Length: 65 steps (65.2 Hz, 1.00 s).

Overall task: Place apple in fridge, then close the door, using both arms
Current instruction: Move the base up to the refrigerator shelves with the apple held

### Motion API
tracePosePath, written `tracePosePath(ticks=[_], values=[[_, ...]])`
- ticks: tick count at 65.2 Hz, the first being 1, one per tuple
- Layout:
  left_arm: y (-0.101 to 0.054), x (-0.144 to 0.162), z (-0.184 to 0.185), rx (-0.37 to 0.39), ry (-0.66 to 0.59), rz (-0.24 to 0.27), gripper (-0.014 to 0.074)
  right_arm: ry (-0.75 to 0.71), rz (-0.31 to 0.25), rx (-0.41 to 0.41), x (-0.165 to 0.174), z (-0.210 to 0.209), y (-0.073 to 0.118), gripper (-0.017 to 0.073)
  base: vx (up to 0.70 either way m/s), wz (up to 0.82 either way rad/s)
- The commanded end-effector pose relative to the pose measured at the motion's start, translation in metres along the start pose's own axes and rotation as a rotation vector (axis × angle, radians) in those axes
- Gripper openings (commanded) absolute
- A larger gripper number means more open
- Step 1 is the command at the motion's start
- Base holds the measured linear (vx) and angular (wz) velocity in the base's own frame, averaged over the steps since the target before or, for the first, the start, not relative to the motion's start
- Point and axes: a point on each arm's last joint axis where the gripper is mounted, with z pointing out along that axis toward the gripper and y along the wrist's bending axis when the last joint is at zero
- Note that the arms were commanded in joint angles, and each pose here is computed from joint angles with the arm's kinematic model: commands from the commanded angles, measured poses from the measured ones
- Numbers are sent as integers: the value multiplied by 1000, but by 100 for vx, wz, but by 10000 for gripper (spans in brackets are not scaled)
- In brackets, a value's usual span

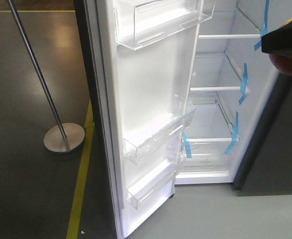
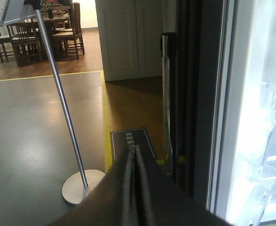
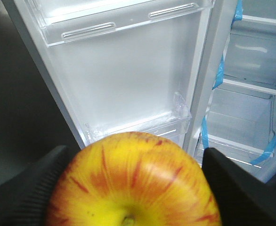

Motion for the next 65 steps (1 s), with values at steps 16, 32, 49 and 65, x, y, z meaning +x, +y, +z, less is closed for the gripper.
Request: tracePosePath(ticks=[16,32,49,65], values=[[-1,-2,0,10,-72,-7,-8,-115,-9,17,-13,-14,3,179,10,0],[-1,-2,0,10,-72,-7,-8,-115,-9,17,-13,-14,3,179,9,-1],[-1,-2,0,10,-72,-7,-8,-115,-9,17,-13,-14,3,179,8,-1],[-1,-2,0,10,-72,-7,-8,-115,-9,17,-13,-14,3,179,7,-1]])
